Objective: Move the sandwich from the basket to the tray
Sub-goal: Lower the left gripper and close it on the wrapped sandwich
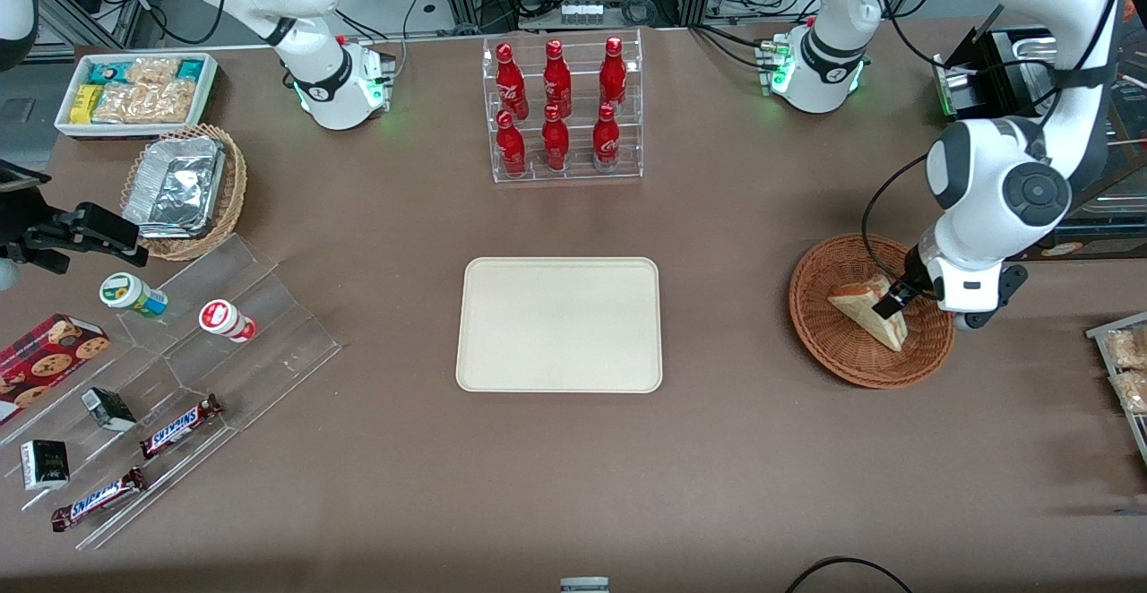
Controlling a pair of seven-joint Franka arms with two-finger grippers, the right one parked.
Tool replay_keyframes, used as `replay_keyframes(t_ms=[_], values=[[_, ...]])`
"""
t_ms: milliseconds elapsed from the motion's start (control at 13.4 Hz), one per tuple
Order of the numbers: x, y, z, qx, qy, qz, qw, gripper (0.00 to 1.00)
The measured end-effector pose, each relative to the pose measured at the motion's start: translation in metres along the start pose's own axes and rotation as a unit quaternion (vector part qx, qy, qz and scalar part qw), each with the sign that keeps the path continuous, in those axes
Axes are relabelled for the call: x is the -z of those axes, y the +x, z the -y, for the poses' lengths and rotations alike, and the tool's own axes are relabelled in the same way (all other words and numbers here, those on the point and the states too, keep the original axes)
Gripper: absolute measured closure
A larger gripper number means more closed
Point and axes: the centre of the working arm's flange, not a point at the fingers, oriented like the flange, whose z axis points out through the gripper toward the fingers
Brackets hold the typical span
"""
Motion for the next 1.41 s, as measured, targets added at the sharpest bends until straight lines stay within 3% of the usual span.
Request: replay_keyframes(t_ms=[669,818,1116,1264,1339,1413], values=[[-0.054,-0.017,0.012,0.030,-0.019,-0.013,0.9993,0.02],[-0.056,-0.017,0.012,0.046,-0.020,-0.013,0.9987,0.16],[-0.048,-0.015,0.007,0.050,-0.028,-0.019,0.9982,0.60],[-0.036,-0.014,0.003,0.047,-0.027,-0.019,0.9984,0.72],[-0.024,-0.012,-0.001,0.043,-0.019,-0.014,0.9988,0.80],[-0.009,-0.011,-0.009,0.035,-0.009,-0.008,0.9993,0.81]])
